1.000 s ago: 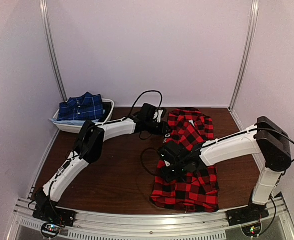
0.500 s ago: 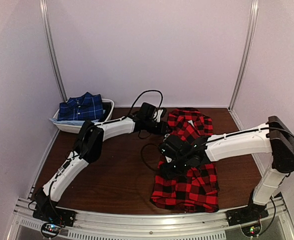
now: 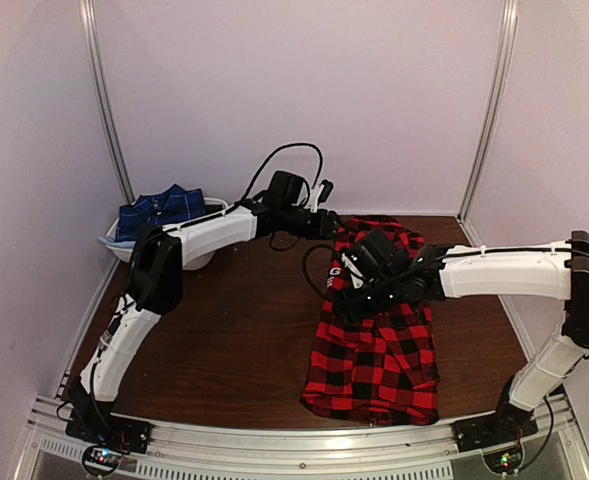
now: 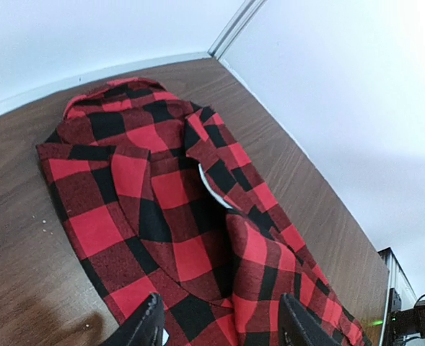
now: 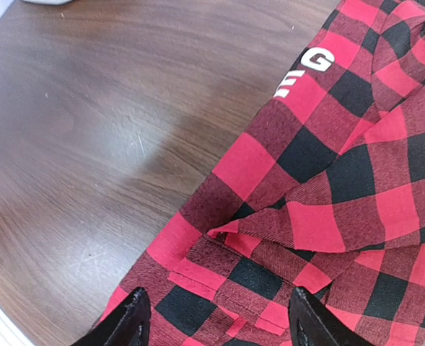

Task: Fold and stack the long sleeve shirts
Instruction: Pick up the sleeve from the rectangle-folded shirt.

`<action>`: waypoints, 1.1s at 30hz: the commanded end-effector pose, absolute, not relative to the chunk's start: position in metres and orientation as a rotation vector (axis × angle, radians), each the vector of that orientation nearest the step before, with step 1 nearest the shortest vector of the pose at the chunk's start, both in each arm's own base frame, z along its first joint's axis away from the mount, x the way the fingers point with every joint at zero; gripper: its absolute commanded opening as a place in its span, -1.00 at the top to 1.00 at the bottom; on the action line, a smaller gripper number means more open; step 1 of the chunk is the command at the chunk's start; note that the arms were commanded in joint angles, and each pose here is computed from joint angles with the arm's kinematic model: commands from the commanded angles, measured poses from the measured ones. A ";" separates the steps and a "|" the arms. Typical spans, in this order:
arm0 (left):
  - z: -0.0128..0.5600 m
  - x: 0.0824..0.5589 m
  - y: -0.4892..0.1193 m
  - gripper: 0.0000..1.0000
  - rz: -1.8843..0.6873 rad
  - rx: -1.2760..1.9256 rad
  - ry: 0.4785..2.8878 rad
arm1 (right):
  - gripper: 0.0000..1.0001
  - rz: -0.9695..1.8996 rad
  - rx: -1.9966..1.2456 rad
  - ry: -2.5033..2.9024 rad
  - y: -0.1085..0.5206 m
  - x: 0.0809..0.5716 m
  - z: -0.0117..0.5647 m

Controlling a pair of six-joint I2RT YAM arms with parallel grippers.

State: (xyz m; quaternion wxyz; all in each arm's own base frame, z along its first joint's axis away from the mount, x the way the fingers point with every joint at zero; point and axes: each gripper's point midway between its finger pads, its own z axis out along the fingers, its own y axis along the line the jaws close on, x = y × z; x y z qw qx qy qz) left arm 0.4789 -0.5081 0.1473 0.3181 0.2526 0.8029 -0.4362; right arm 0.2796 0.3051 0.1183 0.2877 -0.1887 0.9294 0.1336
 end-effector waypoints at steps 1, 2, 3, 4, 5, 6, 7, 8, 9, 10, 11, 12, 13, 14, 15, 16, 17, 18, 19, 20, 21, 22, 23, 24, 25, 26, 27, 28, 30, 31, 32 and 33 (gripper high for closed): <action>0.201 0.488 -0.483 -0.08 -1.145 0.584 2.045 | -0.38 0.308 -0.562 2.489 0.312 0.280 0.104; 0.202 0.489 -0.476 -0.08 -1.136 0.563 2.057 | -0.39 0.306 -0.563 2.492 0.316 0.280 0.102; 0.202 0.489 -0.470 -0.07 -1.128 0.545 2.066 | -0.39 0.301 -0.564 2.498 0.319 0.280 0.099; 0.204 0.488 -0.464 -0.07 -1.116 0.530 2.071 | -0.39 0.297 -0.560 2.506 0.321 0.280 0.096; 0.205 0.487 -0.459 -0.07 -1.103 0.517 2.078 | -0.39 0.293 -0.558 2.517 0.324 0.279 0.092; 0.208 0.487 -0.453 -0.07 -1.090 0.505 2.081 | -0.39 0.291 -0.557 2.527 0.326 0.278 0.087; 0.209 0.485 -0.448 -0.07 -1.081 0.497 2.087 | -0.39 0.284 -0.556 2.541 0.329 0.278 0.081; 0.210 0.483 -0.444 -0.07 -1.078 0.493 2.090 | -0.39 0.284 -0.551 2.547 0.332 0.278 0.078; 0.217 0.480 -0.441 -0.07 -1.079 0.492 2.080 | -0.40 0.281 -0.542 2.552 0.333 0.279 0.074; 0.219 0.477 -0.437 -0.07 -1.075 0.488 2.083 | -0.41 0.280 -0.529 2.554 0.335 0.281 0.072; 0.218 0.475 -0.435 -0.07 -1.069 0.488 2.087 | -0.44 0.278 -0.515 2.555 0.336 0.283 0.069; 0.215 0.473 -0.432 -0.07 -1.061 0.484 2.098 | -0.47 0.273 -0.502 2.557 0.337 0.285 0.067; 0.214 0.471 -0.429 -0.07 -1.056 0.480 2.105 | -0.48 0.257 -0.489 2.559 0.337 0.287 0.064; 0.213 0.469 -0.427 -0.07 -1.052 0.479 2.112 | -0.49 0.238 -0.471 2.561 0.336 0.290 0.061; 0.212 0.468 -0.424 -0.07 -1.046 0.474 2.121 | -0.49 0.215 -0.453 2.561 0.334 0.292 0.058; 0.211 0.466 -0.422 -0.07 -1.043 0.474 2.127 | -0.48 0.194 -0.430 2.560 0.331 0.296 0.056; 0.211 0.463 -0.420 -0.07 -1.040 0.471 2.132 | -0.47 0.180 -0.408 2.555 0.329 0.299 0.055; 0.211 0.461 -0.418 -0.07 -1.036 0.468 2.137 | -0.43 0.181 -0.386 2.545 0.329 0.302 0.057; 0.211 0.459 -0.416 -0.07 -1.031 0.465 2.139 | -0.38 0.185 -0.370 2.539 0.329 0.304 0.057; 0.211 0.456 -0.414 -0.07 -1.029 0.464 2.143 | -0.28 0.190 -0.358 2.534 0.328 0.305 0.058; 0.211 0.454 -0.412 -0.07 -1.029 0.464 2.147 | -0.17 0.190 -0.347 2.529 0.327 0.307 0.060; 0.212 0.451 -0.410 -0.07 -1.030 0.465 2.149 | -0.07 0.191 -0.338 2.523 0.326 0.308 0.062; 0.213 0.448 -0.409 -0.06 -1.033 0.467 2.149 | 0.04 0.199 -0.329 2.518 0.325 0.310 0.064; 0.214 0.445 -0.407 -0.05 -1.034 0.468 2.151 | 0.17 0.204 -0.321 2.517 0.324 0.311 0.065; 0.215 0.442 -0.405 -0.03 -1.038 0.472 2.151 | 0.33 0.213 -0.310 2.516 0.322 0.312 0.067; 0.214 0.439 -0.404 -0.01 -1.039 0.475 2.154 | 0.48 0.221 -0.301 2.512 0.320 0.313 0.071; 0.217 0.436 -0.403 0.00 -1.043 0.480 2.150 | 0.59 0.235 -0.291 2.504 0.318 0.314 0.076; 0.218 0.433 -0.402 0.02 -1.050 0.488 2.146 | 0.71 0.263 -0.276 2.495 0.317 0.315 0.082; 0.220 0.425 -0.400 0.05 -1.067 0.503 2.136 | 0.84 0.344 -0.238 2.477 0.315 0.318 0.095; 0.222 0.421 -0.398 0.06 -1.075 0.510 2.127 | 0.88 0.404 -0.217 2.462 0.315 0.320 0.103; 0.223 0.418 -0.397 0.06 -1.080 0.515 2.121 | 0.91 0.467 -0.190 2.444 0.315 0.323 0.111; 0.222 0.413 -0.396 0.07 -1.083 0.525 2.118 | 0.93 0.534 -0.164 2.427 0.314 0.325 0.119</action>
